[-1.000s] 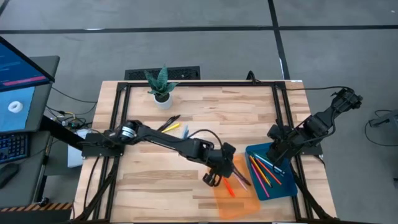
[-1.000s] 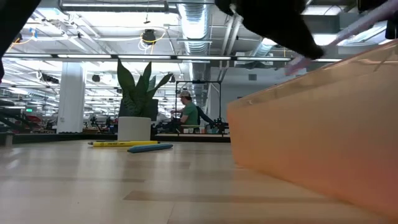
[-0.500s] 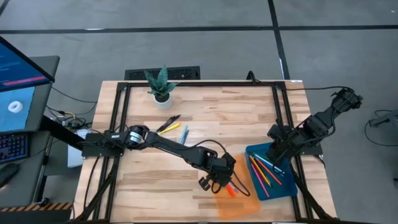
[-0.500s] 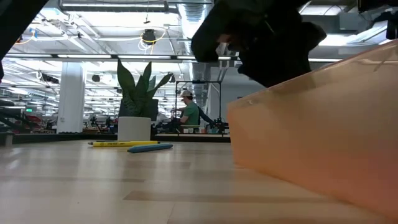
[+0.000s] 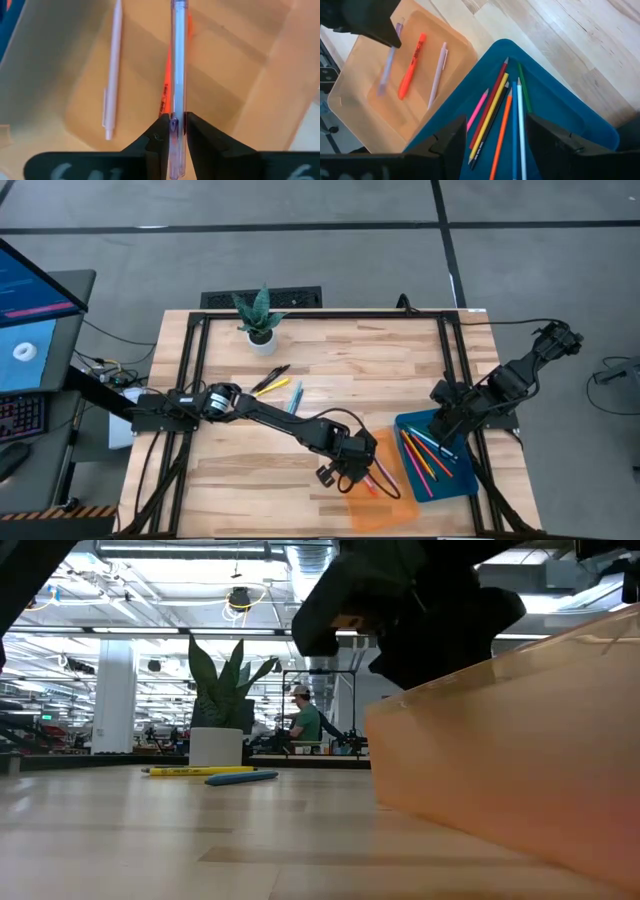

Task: Sort pens & pencils
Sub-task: Put the purple pen into the orange bin, then put the light blue pen into the orange bin

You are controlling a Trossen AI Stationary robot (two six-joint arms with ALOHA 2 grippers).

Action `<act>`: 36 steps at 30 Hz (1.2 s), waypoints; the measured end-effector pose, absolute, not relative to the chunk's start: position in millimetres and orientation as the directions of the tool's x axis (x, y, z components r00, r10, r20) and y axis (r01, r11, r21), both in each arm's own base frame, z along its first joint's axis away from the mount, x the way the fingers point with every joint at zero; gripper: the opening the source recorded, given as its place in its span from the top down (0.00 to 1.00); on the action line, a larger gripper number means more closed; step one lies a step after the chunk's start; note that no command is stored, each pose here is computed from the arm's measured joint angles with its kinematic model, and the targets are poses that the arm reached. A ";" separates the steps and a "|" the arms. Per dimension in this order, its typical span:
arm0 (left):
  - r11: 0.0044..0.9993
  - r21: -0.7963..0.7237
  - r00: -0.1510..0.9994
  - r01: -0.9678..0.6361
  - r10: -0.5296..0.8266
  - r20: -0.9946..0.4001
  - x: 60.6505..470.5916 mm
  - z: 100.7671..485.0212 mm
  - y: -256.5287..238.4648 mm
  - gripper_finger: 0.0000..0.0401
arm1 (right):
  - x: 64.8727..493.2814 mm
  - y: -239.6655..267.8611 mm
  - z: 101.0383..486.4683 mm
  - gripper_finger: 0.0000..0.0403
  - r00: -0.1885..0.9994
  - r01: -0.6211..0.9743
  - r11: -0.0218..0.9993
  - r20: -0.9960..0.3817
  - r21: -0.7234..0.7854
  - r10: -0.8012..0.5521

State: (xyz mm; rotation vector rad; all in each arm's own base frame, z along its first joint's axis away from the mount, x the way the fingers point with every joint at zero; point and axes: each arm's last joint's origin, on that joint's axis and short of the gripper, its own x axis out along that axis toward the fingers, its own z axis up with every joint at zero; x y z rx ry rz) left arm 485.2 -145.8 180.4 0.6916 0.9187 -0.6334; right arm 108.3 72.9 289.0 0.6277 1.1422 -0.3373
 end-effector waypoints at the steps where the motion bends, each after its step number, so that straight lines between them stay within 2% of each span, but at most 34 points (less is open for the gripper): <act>1: 0.624 0.261 0.464 0.736 -0.186 -0.866 485.3 180.4 -145.7 0.85 | 108.3 72.9 289.0 0.45 0.391 0.552 0.782 -0.918 0.289 0.064; 7: 0.668 0.271 0.498 0.693 -0.171 -0.850 488.1 182.0 -145.6 0.77 | 108.3 72.9 289.0 0.45 0.392 0.552 0.782 -0.918 0.289 0.063; 14: 0.744 0.243 0.534 0.623 -0.177 -0.826 491.5 185.1 -147.1 0.63 | 108.3 72.9 289.0 0.45 0.392 0.546 0.787 -0.918 0.287 0.063; 19: 0.806 0.225 0.577 0.547 -0.168 -0.800 496.1 206.2 -147.7 0.55 | 108.3 72.9 289.0 0.45 0.392 0.546 0.787 -0.918 0.288 0.063; 29: 0.949 0.218 0.684 0.229 0.003 -0.730 501.3 253.5 -142.9 0.53 | 108.3 72.9 289.0 0.45 0.392 0.546 0.787 -0.918 0.288 0.063; 36: 0.997 0.056 0.723 0.043 0.008 -0.690 499.8 282.0 -142.3 0.53 | 108.3 72.9 289.0 0.45 0.393 0.546 0.787 -0.918 0.288 0.063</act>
